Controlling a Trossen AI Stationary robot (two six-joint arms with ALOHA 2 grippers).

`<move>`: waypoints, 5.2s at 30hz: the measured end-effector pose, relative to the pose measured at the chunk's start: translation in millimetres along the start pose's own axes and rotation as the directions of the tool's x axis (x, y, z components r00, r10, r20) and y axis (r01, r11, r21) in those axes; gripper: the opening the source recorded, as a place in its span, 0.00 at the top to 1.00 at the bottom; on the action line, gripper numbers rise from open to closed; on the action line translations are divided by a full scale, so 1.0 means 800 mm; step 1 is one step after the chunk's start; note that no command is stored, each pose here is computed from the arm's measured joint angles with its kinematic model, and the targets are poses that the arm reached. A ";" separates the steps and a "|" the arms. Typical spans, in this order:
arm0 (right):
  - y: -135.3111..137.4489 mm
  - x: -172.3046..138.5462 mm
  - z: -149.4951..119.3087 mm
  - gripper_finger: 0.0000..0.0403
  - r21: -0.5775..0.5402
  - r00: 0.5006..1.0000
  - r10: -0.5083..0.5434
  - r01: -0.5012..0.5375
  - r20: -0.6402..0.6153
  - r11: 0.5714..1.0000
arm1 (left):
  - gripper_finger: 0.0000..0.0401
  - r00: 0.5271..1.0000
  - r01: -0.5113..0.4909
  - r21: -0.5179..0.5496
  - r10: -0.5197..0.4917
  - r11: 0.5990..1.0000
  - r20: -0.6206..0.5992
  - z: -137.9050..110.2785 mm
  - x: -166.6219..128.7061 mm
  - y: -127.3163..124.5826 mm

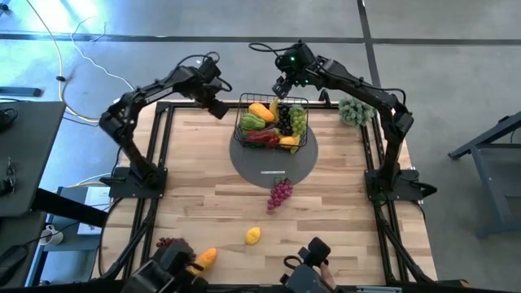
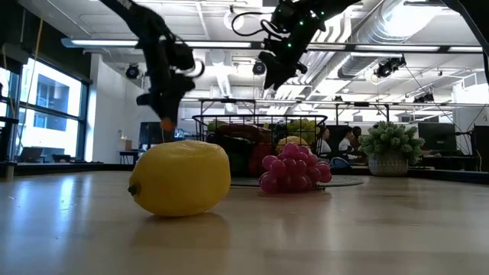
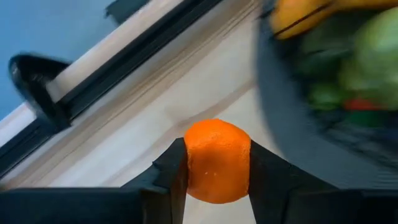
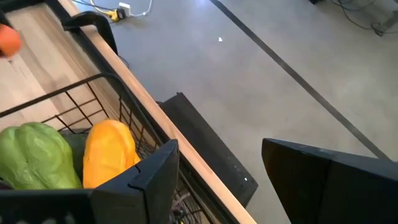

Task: Build produce basket
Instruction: Put the orange into the wire basket, then put the yellow lemon into the wire basket

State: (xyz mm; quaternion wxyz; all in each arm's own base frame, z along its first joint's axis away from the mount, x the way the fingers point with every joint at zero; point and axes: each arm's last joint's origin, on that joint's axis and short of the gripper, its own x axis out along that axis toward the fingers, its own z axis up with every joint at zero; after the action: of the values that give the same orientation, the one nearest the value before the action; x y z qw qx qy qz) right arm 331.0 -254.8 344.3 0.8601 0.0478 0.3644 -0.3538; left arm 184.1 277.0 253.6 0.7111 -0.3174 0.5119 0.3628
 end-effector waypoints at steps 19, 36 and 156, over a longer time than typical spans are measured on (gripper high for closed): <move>-0.002 0.000 -0.001 0.47 -0.006 1.000 -0.005 0.005 -0.007 1.000 | 0.71 0.942 0.211 0.180 -0.249 0.961 0.226 -0.016 -0.064 -0.123; 0.001 -0.001 -0.014 0.47 -0.039 0.992 0.052 -0.057 -0.112 0.998 | 0.71 0.963 0.216 0.186 -0.241 0.959 0.123 -0.018 0.000 -0.162; 0.482 -0.118 -0.187 0.38 -0.693 0.534 0.694 -0.717 -0.482 0.071 | 0.47 0.947 0.236 0.238 -0.278 0.942 0.160 -0.210 -0.151 -0.132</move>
State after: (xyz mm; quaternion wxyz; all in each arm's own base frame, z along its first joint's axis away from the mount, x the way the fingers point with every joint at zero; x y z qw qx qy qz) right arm 444.6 137.5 230.0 0.8186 -0.1994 0.4241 0.3321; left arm 163.4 59.1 331.2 0.8286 -0.2662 0.4315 0.2375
